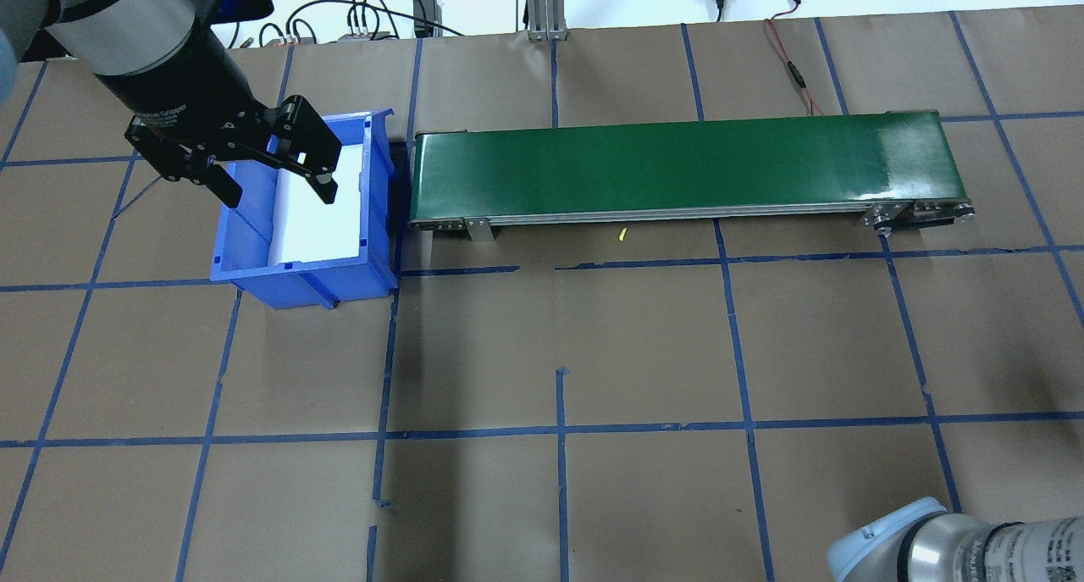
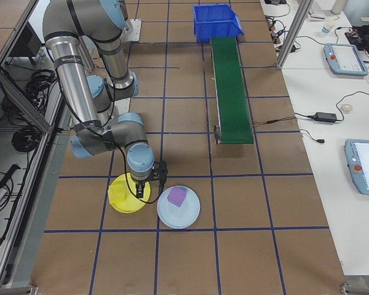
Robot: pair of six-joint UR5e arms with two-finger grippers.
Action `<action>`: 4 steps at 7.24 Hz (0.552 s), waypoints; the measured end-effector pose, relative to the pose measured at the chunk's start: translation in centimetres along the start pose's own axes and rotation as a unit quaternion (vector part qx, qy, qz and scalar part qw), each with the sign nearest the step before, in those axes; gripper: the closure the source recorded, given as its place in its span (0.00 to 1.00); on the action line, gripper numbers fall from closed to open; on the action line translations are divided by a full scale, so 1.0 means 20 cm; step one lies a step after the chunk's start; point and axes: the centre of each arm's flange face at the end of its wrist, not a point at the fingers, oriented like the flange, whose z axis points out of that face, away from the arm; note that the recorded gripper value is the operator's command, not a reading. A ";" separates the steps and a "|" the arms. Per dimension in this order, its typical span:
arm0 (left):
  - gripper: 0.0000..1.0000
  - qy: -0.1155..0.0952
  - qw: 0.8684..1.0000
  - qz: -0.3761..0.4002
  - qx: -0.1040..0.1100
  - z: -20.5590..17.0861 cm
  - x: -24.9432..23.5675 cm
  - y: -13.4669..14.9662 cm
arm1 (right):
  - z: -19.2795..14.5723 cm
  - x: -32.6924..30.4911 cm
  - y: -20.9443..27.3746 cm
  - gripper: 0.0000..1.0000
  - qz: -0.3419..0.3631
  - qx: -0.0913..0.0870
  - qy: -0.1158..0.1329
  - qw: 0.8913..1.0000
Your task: Move block left to right into plate
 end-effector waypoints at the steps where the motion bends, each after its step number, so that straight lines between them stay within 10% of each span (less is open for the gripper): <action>1: 0.00 0.000 1.000 0.000 0.000 0.00 0.00 0.00 | -0.15 -0.17 -0.19 0.01 -0.011 0.006 0.021 1.000; 4: 0.00 -0.001 1.000 0.000 0.000 0.00 0.00 0.00 | -0.49 -0.92 -0.78 0.01 -0.013 0.015 0.040 0.999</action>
